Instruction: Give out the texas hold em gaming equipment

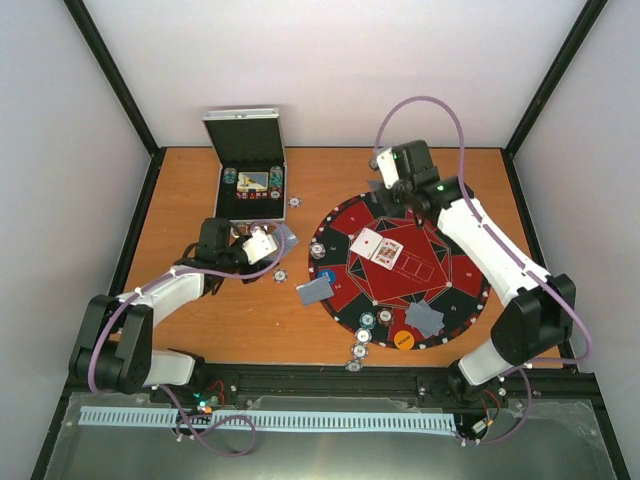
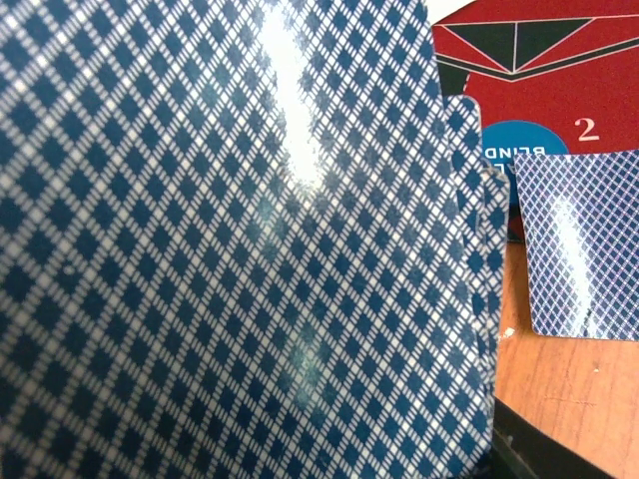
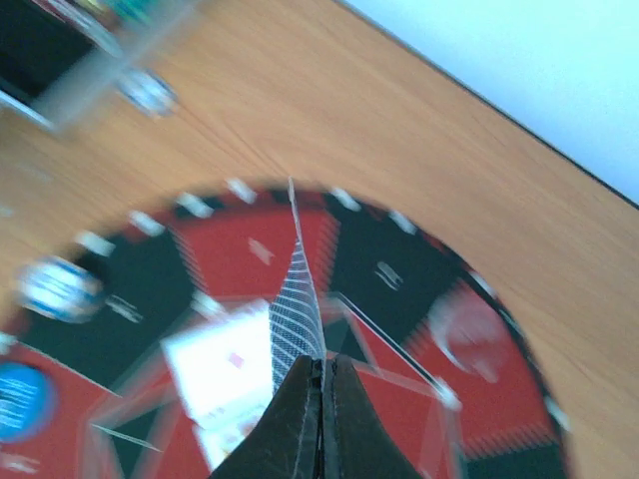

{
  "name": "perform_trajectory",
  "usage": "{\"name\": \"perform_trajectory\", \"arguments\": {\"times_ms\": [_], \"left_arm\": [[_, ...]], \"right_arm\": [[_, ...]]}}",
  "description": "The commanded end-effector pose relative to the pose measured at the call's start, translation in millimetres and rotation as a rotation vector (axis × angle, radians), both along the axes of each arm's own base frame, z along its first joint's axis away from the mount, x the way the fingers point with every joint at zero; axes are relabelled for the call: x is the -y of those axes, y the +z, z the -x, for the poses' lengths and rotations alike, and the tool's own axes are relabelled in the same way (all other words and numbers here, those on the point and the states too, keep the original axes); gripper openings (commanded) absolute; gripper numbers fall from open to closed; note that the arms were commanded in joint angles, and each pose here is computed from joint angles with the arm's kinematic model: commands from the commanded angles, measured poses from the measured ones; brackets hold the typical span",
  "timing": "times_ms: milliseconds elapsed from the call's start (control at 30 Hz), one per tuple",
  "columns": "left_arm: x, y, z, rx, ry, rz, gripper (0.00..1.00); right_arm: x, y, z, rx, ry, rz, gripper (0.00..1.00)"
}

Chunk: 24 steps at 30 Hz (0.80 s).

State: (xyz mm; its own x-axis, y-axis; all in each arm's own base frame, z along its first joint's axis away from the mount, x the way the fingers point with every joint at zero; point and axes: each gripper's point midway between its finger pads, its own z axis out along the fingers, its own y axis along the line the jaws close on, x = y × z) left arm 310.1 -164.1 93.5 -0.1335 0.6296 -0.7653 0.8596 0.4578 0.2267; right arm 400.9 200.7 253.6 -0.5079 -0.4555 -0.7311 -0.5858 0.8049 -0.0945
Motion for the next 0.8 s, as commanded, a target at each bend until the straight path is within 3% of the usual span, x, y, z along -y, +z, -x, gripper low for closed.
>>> {"name": "perform_trajectory", "arguments": {"times_ms": [0, 167, 367, 500, 767], "left_arm": [[4, 14, -2, 0.042, -0.007, 0.034, 0.53], [4, 19, -3, 0.054, -0.011, 0.033, 0.53], [4, 22, -4, 0.066, -0.011, 0.035, 0.53], [4, 21, -4, 0.064, -0.012, 0.031, 0.53], [5, 21, -6, 0.066, -0.014, 0.031, 0.53]], "right_arm": [[117, -52, 15, -0.007, -0.305, 0.612, 0.03], [153, -95, 40, -0.061, -0.286, 0.889, 0.03], [143, -156, 55, -0.119, -0.166, 1.005, 0.03], [132, -199, 75, -0.212, -0.054, 0.997, 0.03], [97, -223, 97, -0.280, 0.145, 0.814, 0.03]]}}
